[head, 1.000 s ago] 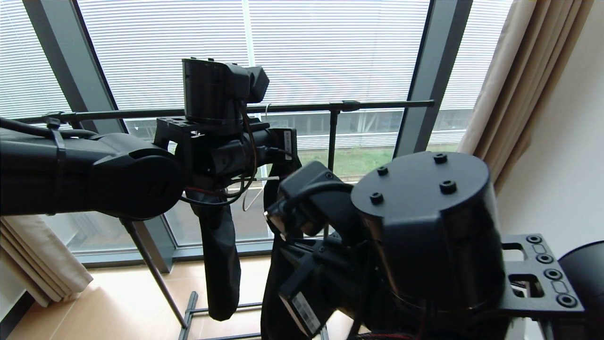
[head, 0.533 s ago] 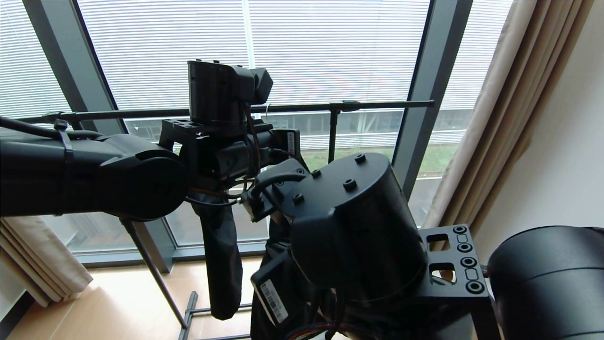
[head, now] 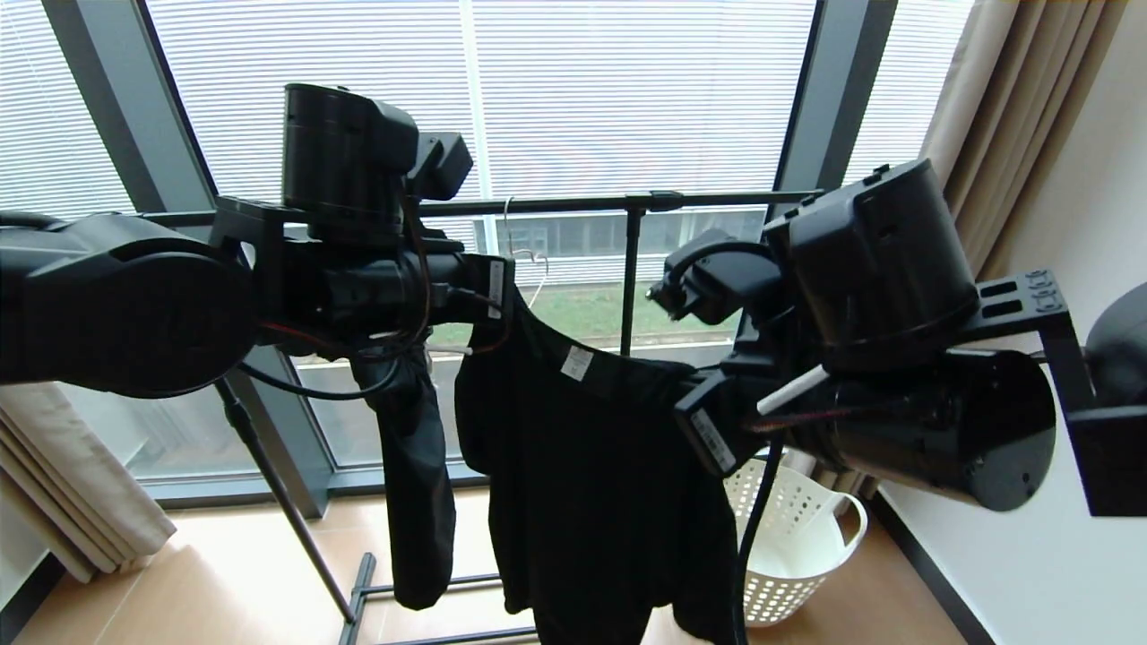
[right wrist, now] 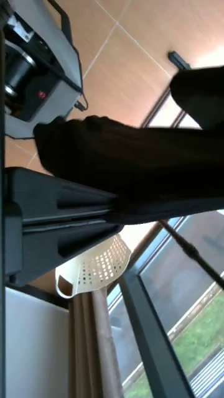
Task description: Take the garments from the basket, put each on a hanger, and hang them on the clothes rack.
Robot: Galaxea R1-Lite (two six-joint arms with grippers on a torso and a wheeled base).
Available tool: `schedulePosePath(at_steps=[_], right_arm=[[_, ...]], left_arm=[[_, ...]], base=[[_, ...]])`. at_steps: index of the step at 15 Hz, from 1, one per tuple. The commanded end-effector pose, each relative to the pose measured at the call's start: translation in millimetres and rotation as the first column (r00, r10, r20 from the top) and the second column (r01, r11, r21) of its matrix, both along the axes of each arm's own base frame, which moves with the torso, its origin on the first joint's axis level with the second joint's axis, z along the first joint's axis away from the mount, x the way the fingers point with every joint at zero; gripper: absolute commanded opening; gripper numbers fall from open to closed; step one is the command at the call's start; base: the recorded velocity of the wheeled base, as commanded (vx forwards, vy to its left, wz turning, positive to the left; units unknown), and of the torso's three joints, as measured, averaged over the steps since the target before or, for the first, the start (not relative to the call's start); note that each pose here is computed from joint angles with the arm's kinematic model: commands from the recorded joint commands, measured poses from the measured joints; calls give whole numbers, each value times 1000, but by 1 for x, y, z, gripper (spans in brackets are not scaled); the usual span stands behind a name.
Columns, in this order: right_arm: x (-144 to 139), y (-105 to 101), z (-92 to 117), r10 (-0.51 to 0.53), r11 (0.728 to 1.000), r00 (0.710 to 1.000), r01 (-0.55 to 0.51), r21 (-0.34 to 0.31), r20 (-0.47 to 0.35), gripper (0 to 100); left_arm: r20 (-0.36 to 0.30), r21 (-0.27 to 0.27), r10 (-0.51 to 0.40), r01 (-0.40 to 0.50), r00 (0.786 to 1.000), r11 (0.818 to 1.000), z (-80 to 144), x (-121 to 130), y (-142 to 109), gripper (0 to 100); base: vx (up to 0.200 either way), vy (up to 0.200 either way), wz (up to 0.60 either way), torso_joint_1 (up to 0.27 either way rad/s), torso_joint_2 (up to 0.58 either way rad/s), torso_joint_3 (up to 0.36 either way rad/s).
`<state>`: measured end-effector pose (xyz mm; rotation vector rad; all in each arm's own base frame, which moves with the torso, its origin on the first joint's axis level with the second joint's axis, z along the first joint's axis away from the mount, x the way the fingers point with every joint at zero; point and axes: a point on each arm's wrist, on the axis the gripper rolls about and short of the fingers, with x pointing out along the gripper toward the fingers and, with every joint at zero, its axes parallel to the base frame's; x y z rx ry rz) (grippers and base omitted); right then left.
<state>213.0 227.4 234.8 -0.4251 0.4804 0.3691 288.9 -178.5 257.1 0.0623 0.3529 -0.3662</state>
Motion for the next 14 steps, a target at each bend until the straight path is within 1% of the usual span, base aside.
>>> schedulePosePath(at_steps=[1,2,3,4,5,7,9,10,11,14], right_arm=[[34,-6,-5,-108,994,993,106,38,55,0],[34,-5,-5,-110,993,992,108,39,58,0],[51,9,-11,-172,983,979,163,88,112,0],[59,17,-14,-200,974,971,182,138,130,0],[65,24,-15,-217,964,967,191,183,136,0],[76,35,-13,-265,935,955,221,276,132,0],[78,44,-10,-279,915,952,225,335,123,0],[78,47,-9,-288,905,950,229,359,119,0],[79,50,-11,-289,903,950,230,362,116,0],[76,54,-12,-276,907,954,219,361,113,0]], left_arm=[[9,26,-17,16,1000,1000,8,-23,13,0],[9,26,-17,16,1000,1000,8,-24,14,0],[-37,65,-54,57,998,996,-8,-37,11,0],[-67,79,-87,92,994,993,-17,-46,5,0],[-96,99,-123,132,988,986,-27,-55,-3,0],[-146,125,-194,213,970,969,-43,-72,-19,0],[-183,134,-244,270,952,954,-55,-84,-31,0],[-201,114,-268,294,942,949,-58,-91,-41,0],[-209,96,-277,302,938,949,-59,-94,-46,0],[-193,42,-295,309,936,950,-56,-97,-56,0]], base=[[0,0,0,0,0,0],[0,0,0,0,0,0],[0,0,0,0,0,0],[0,0,0,0,0,0],[0,0,0,0,0,0],[0,0,0,0,0,0],[0,0,0,0,0,0],[0,0,0,0,0,0],[0,0,0,0,0,0],[0,0,0,0,0,0]])
